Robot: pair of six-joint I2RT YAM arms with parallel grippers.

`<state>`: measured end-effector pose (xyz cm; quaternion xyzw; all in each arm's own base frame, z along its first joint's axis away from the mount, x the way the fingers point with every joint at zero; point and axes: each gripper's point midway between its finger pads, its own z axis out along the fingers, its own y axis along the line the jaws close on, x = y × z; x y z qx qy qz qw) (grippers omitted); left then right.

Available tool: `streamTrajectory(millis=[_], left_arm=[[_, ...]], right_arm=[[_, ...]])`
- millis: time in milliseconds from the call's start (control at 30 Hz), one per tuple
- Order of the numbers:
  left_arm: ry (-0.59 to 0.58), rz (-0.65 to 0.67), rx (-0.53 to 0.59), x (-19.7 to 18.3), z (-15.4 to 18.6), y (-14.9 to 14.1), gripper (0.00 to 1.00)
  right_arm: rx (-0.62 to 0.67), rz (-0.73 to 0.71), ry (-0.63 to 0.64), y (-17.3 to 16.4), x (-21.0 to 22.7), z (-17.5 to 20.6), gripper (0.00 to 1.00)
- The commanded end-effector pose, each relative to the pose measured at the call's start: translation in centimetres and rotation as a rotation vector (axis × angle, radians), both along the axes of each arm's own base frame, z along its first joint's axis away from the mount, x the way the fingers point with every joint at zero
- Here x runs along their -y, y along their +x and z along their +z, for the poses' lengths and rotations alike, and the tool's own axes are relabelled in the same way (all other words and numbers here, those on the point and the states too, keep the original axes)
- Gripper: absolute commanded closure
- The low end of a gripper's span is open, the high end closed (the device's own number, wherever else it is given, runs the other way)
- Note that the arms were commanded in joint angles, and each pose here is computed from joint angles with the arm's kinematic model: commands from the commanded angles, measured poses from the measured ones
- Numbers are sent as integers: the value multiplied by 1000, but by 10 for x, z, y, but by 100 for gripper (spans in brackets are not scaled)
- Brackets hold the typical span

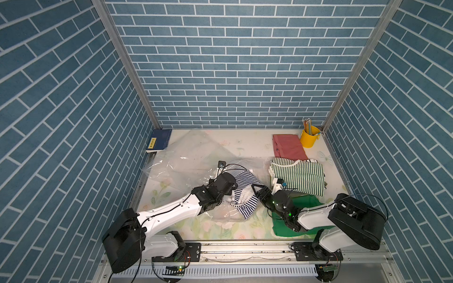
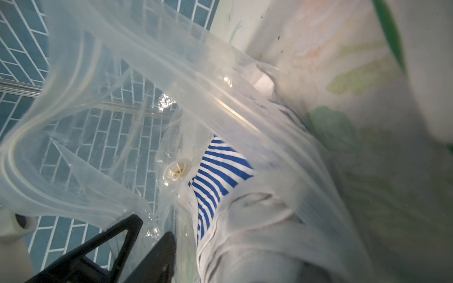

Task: Take the tank top out of the vacuum bag
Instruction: Take out the tank top from the vacuum bag.

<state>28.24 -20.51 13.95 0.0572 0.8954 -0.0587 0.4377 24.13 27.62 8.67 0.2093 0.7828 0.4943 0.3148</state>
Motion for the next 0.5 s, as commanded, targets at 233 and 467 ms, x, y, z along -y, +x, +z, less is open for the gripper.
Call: streamTrajectory(millis=[233,467], left_arm=[[-17,-5,-5,-3,-4,-3,100],[-21,-1,3,-4,-1,-2,100]], right_arm=[[63,105,-70,30,-31,8,39],[72,138,-109,37,-39,7,100]])
